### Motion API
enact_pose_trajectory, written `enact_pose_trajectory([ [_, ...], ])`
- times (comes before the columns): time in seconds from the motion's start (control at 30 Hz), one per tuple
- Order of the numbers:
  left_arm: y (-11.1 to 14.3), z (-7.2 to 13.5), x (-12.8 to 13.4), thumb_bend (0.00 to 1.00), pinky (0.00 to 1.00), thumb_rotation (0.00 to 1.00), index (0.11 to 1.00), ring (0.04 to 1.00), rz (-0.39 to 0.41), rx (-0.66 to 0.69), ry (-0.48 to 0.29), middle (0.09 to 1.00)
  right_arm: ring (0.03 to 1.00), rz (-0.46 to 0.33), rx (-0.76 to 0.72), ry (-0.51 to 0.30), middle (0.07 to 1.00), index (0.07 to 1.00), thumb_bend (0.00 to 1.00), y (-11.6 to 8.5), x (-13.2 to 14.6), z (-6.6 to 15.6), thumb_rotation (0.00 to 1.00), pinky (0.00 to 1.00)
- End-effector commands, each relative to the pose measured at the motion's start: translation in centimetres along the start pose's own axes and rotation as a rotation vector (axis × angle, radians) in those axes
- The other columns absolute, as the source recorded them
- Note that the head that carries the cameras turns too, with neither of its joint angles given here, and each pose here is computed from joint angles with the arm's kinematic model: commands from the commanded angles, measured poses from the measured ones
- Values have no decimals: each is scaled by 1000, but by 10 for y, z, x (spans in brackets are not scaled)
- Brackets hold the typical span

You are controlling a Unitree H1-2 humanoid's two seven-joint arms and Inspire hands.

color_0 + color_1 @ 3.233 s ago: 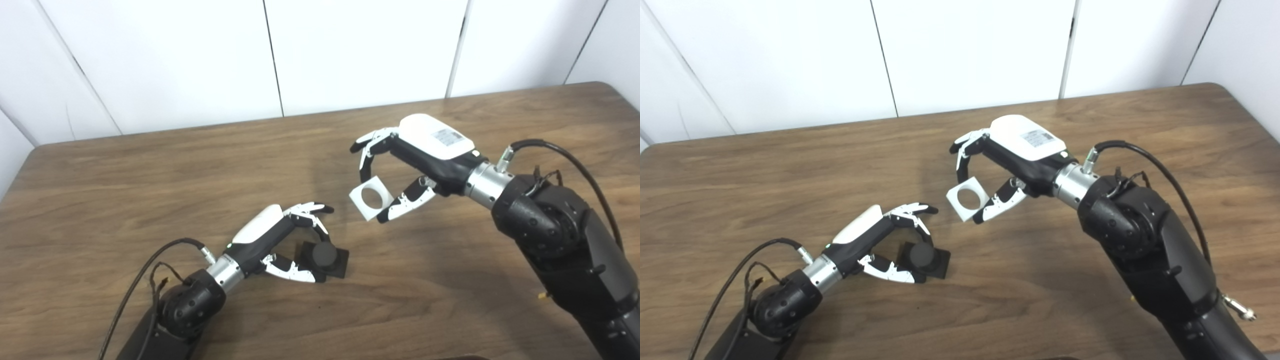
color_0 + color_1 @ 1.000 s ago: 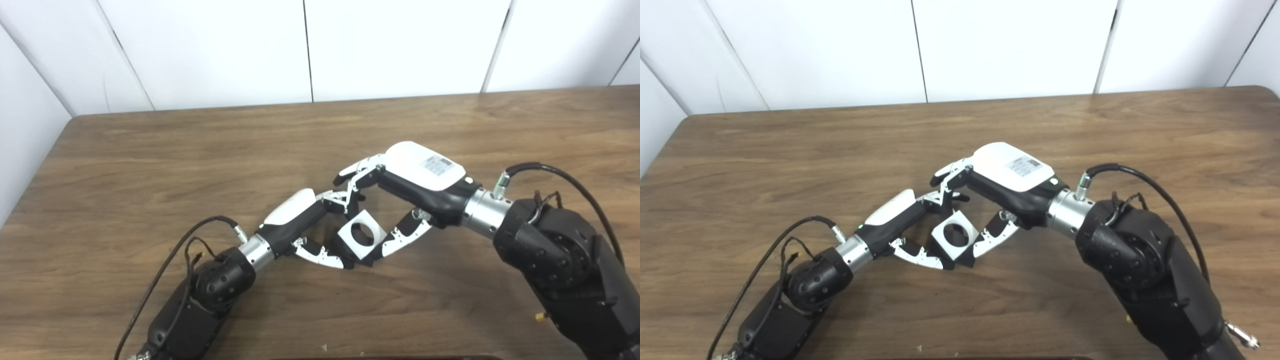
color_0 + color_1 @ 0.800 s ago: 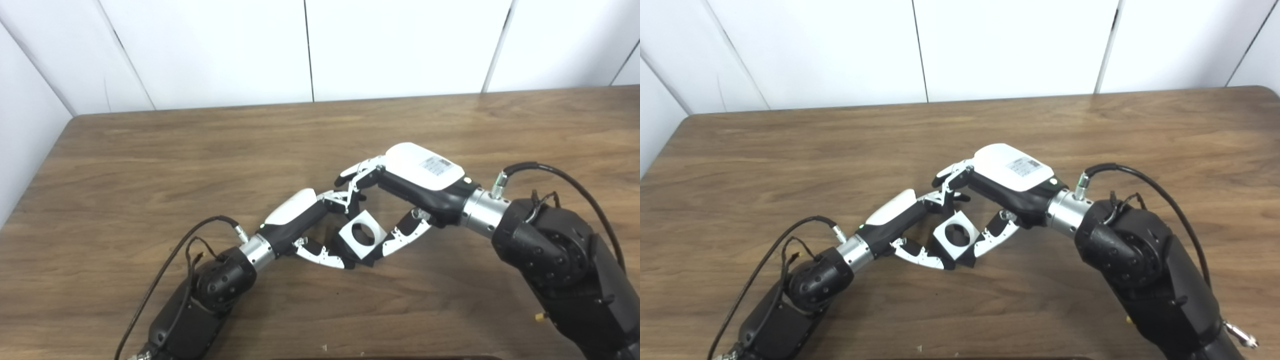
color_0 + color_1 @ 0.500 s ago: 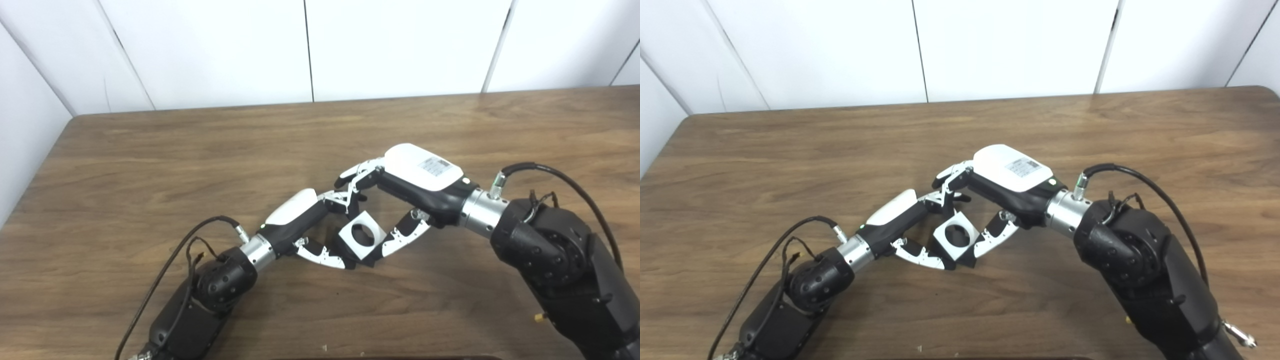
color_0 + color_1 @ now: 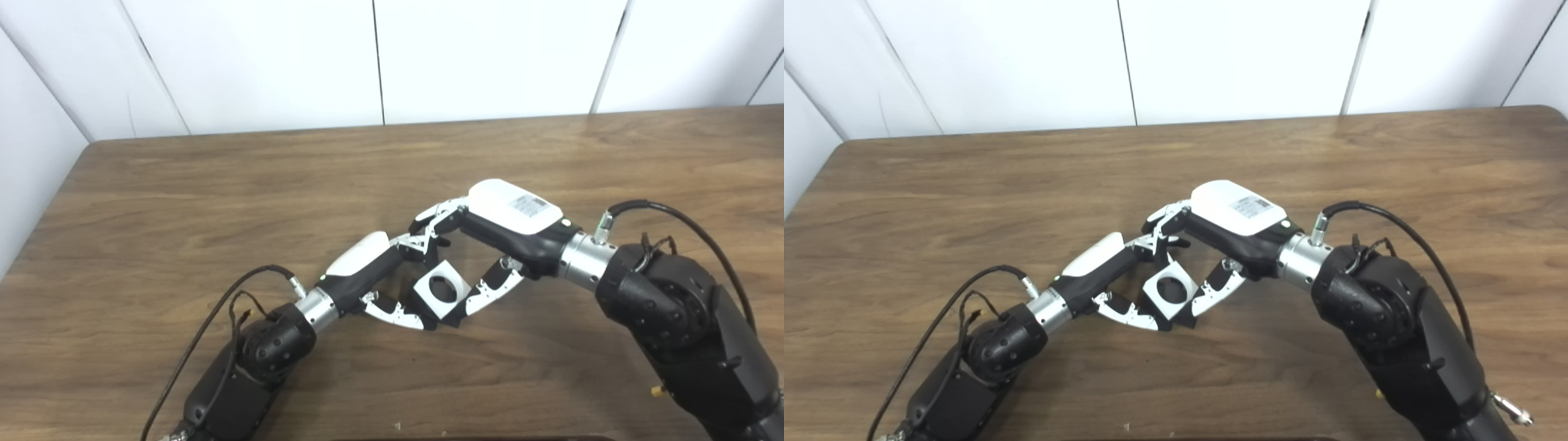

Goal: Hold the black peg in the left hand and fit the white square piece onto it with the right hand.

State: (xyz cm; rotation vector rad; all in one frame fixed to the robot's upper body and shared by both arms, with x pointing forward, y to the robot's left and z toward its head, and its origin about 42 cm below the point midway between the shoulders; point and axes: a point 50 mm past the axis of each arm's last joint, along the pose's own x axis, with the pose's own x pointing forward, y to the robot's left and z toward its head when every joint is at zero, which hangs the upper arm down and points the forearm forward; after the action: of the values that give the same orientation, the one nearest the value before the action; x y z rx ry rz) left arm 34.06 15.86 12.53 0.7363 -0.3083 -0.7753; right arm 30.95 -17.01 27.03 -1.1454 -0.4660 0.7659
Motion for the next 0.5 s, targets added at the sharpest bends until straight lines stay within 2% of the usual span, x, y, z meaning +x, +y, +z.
enact_pose_trajectory([
  [0.0, -29, -9, -8, 514, 928, 78, 493, 911, -130, -12, 91, 899, 800, -56, -20, -26, 795, 479, 514, -9, 3, 2, 145, 780],
  [0.47, -28, -8, -9, 513, 918, 81, 493, 904, -122, -9, 82, 900, 808, -35, 4, -9, 800, 479, 515, -2, 8, -1, 144, 812],
])
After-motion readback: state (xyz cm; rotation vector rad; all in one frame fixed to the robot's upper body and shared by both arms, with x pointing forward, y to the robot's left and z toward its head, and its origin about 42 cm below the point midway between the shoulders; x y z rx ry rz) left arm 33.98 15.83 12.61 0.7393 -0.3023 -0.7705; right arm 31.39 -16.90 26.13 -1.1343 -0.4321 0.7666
